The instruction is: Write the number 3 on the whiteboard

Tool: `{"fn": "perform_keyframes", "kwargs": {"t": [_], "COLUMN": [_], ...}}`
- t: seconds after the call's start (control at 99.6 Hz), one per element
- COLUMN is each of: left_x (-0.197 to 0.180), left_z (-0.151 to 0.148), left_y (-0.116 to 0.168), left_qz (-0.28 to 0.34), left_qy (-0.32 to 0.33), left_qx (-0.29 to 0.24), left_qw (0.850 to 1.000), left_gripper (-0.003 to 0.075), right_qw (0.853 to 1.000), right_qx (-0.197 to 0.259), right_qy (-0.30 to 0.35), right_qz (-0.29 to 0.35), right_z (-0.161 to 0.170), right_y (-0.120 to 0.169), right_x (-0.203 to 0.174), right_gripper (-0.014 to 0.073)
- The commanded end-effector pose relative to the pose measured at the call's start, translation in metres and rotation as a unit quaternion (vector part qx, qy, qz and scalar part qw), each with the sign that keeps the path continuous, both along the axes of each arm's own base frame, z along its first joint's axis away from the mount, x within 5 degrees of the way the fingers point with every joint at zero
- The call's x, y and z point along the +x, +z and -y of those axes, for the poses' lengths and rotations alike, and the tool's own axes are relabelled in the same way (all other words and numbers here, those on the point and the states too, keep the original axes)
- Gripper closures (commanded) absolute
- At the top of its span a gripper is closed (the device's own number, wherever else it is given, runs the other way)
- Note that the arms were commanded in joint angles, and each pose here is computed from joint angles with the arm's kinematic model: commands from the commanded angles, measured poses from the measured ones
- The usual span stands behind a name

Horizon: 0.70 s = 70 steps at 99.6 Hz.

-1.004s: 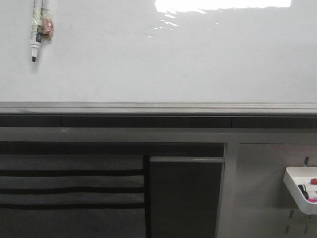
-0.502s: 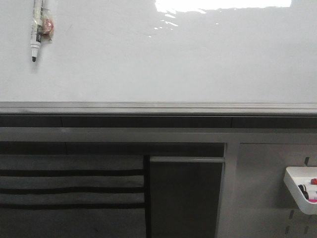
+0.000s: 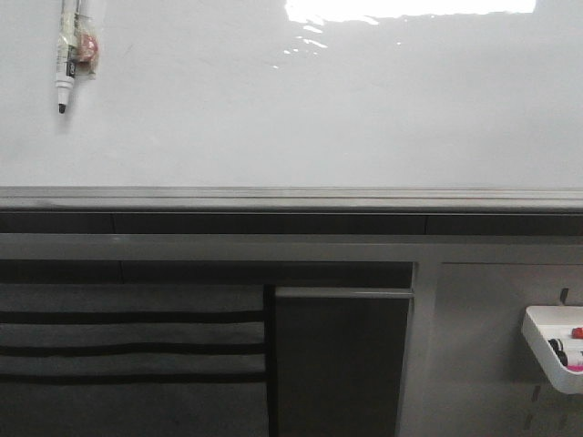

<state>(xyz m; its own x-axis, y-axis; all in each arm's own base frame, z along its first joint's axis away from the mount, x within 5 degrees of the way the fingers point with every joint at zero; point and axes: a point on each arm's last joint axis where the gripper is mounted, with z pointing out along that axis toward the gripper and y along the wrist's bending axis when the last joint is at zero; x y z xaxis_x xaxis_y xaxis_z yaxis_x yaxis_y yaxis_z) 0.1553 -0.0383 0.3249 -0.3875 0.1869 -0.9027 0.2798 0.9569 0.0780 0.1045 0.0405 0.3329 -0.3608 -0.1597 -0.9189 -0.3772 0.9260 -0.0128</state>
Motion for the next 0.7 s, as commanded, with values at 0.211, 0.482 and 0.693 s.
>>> {"fn": "perform_keyframes", "kwargs": {"t": [0.211, 0.482, 0.693], "left_x": [0.071, 0.119, 0.145], "left_z": [0.023, 0.045, 0.054], "left_y": [0.002, -0.004, -0.011], "left_qz": [0.024, -0.006, -0.014], "left_qy": [-0.002, -0.016, -0.019], "left_qx": [-0.033, -0.027, -0.022], "left_qw": [0.999, 1.0, 0.999], "left_gripper": [0.0407, 0.0407, 0.0407], "right_qw": [0.996, 0.996, 0.997], "right_qx": [0.022, 0.02, 0.018], "right_qy": [0.059, 0.059, 0.059], "right_qz": [0.063, 0.059, 0.054], "right_z": [-0.02, -0.02, -0.02], "right_y": [0.018, 0.017, 0.016], "right_x": [0.01, 0.011, 0.011], "right_gripper": [0.0044, 0.0044, 0.0044]}}
